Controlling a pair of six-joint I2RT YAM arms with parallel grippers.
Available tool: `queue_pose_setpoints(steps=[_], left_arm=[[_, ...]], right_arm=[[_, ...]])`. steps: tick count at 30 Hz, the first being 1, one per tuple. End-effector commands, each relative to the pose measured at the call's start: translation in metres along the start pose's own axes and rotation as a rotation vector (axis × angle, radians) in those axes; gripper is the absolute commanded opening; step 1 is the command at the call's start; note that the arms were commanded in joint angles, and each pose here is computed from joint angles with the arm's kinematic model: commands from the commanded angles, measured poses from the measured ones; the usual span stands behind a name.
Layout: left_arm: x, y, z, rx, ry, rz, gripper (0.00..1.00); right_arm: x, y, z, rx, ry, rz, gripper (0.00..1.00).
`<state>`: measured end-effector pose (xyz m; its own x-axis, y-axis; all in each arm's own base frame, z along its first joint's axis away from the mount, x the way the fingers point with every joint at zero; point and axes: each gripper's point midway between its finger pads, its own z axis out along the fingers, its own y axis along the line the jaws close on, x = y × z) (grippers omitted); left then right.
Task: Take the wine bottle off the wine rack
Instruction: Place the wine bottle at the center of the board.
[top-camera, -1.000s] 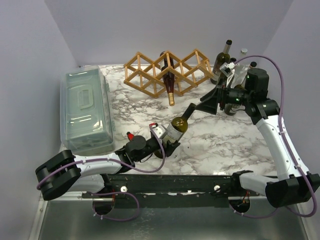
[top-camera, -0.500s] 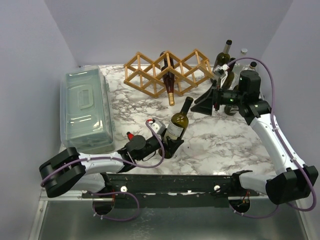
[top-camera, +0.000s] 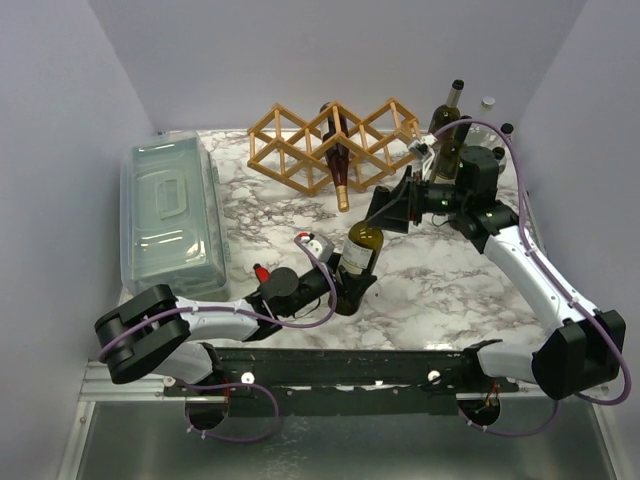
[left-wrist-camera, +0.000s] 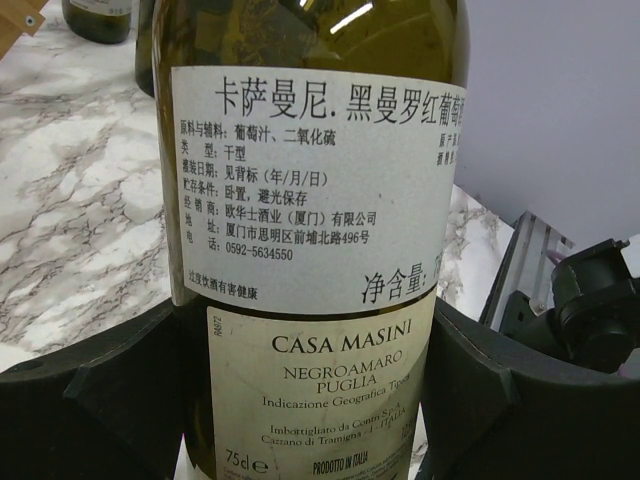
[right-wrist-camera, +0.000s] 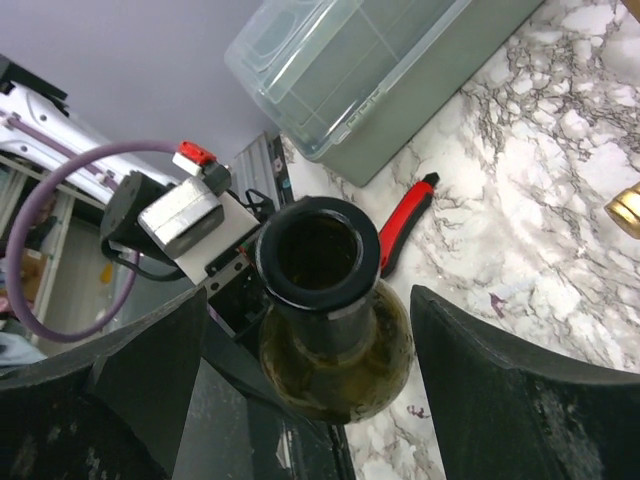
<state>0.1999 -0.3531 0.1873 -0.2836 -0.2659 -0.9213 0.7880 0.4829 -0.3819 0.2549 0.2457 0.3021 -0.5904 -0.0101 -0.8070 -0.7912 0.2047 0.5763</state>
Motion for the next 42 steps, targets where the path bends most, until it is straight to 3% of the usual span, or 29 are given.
queue_pose_setpoints(steps=[1, 10, 19, 22, 25, 27, 30, 35, 42], left_arm=[[-0.056, -0.033, 0.011, 0.118, -0.192, -0.052, 0.00], [-0.052, -0.035, 0.013, 0.128, -0.193, -0.071, 0.00], [-0.051, -0.035, 0.014, 0.137, -0.191, -0.081, 0.00], [-0.050, -0.035, 0.013, 0.137, -0.189, -0.083, 0.00], [-0.048, -0.033, 0.011, 0.132, -0.190, -0.084, 0.28], [-0.049, -0.033, 0.007, 0.133, -0.198, -0.084, 0.53], [-0.048, -0.033, 0.002, 0.143, -0.200, -0.081, 0.78], [-0.041, -0.034, -0.008, 0.177, -0.176, -0.075, 0.98], [-0.034, -0.031, -0.021, 0.193, -0.155, -0.067, 0.99]], right_arm=[[-0.014, 0.008, 0.007, -0.045, -0.044, -0.029, 0.83], [-0.015, 0.003, 0.013, -0.038, -0.051, -0.036, 0.65], [-0.010, -0.004, 0.016, -0.012, -0.042, -0.050, 0.13], [-0.011, -0.002, 0.014, -0.010, -0.032, -0.083, 0.02], [-0.008, -0.001, 0.010, 0.012, -0.009, -0.114, 0.00], [-0.005, -0.002, 0.007, 0.028, 0.005, -0.145, 0.00], [0.000, -0.003, 0.004, 0.045, 0.022, -0.188, 0.00], [-0.001, -0.006, -0.006, 0.084, 0.030, -0.241, 0.00], [-0.004, -0.013, -0.023, 0.149, 0.028, -0.295, 0.00]])
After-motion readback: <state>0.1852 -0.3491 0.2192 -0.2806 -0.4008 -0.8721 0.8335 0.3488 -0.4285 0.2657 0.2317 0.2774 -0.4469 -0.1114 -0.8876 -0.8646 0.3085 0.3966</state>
